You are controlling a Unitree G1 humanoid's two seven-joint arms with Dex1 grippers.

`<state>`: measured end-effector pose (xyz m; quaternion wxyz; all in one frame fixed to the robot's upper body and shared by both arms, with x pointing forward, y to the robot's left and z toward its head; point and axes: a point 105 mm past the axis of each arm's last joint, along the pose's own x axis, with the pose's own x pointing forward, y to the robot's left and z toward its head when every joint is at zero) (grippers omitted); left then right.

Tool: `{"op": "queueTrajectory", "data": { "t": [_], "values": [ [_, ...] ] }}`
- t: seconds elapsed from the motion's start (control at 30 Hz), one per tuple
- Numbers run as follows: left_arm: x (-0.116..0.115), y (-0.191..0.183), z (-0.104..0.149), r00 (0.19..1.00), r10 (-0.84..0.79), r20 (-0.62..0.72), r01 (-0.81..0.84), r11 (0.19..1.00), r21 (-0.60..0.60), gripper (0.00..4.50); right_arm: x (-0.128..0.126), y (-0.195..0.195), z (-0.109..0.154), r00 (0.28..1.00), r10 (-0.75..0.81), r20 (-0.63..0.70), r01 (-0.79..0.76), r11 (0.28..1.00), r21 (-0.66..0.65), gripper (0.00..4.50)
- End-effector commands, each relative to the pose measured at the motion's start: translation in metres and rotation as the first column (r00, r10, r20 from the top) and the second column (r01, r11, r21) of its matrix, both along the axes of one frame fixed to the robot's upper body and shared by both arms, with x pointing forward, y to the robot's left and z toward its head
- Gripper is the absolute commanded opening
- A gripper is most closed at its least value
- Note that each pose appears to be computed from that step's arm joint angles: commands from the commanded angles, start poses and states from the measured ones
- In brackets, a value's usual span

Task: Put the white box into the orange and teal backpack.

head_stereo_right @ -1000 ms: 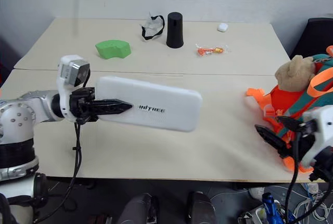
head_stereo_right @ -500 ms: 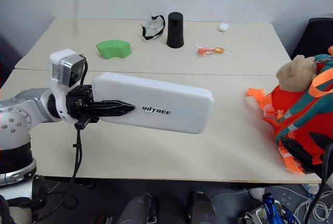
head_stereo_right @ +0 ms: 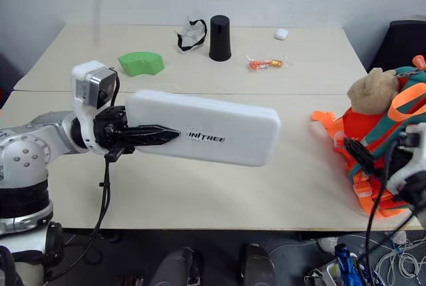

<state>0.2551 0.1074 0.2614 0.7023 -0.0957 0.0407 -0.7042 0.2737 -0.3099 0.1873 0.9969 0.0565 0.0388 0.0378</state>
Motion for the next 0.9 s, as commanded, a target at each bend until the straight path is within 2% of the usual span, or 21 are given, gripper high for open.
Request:
{"op": "queueTrajectory", "data": {
  "t": [0.03,0.17,0.33,0.43,0.47,0.57,0.7,0.83,0.9],
  "values": [
    [0.001,-0.001,0.013,0.999,-0.003,0.053,0.005,0.999,-0.041,1.33,0.011,0.0,0.007,0.997,-0.018,0.069,0.018,1.0,-0.009,4.06],
    [0.01,0.002,0.012,0.998,0.034,0.048,-0.032,0.999,-0.044,1.33,0.017,0.007,0.014,0.993,0.022,0.118,-0.022,1.0,-0.009,2.91],
    [0.022,0.01,0.01,0.995,0.087,0.042,-0.085,0.995,-0.045,1.33,0.019,0.025,0.021,0.976,0.148,0.158,-0.145,0.989,-0.029,1.17],
    [0.034,0.015,0.012,0.989,0.139,0.045,-0.137,0.99,-0.047,1.33,0.014,0.045,0.029,0.937,0.302,0.175,-0.298,0.953,-0.048,0.2],
    [0.038,0.017,0.013,0.987,0.153,0.046,-0.151,0.987,-0.047,1.33,0.011,0.052,0.03,0.919,0.351,0.178,-0.346,0.936,-0.059,0.07],
    [0.05,0.023,0.012,0.978,0.202,0.053,-0.2,0.979,-0.043,1.33,-0.003,0.077,0.035,0.835,0.527,0.158,-0.521,0.85,-0.078,0.04],
    [0.062,0.027,0.014,0.97,0.232,0.067,-0.23,0.972,-0.039,1.33,-0.04,0.111,0.047,0.628,0.769,0.115,-0.768,0.637,-0.069,0.04],
    [0.065,0.025,0.015,0.971,0.22,0.097,-0.219,0.976,-0.021,1.33,-0.073,0.129,0.057,0.438,0.897,0.061,-0.898,0.44,-0.012,0.04],
    [0.066,0.023,0.015,0.972,0.21,0.105,-0.209,0.978,-0.016,1.33,-0.083,0.135,0.059,0.371,0.928,0.039,-0.929,0.371,0.001,0.04]
  ]
}}
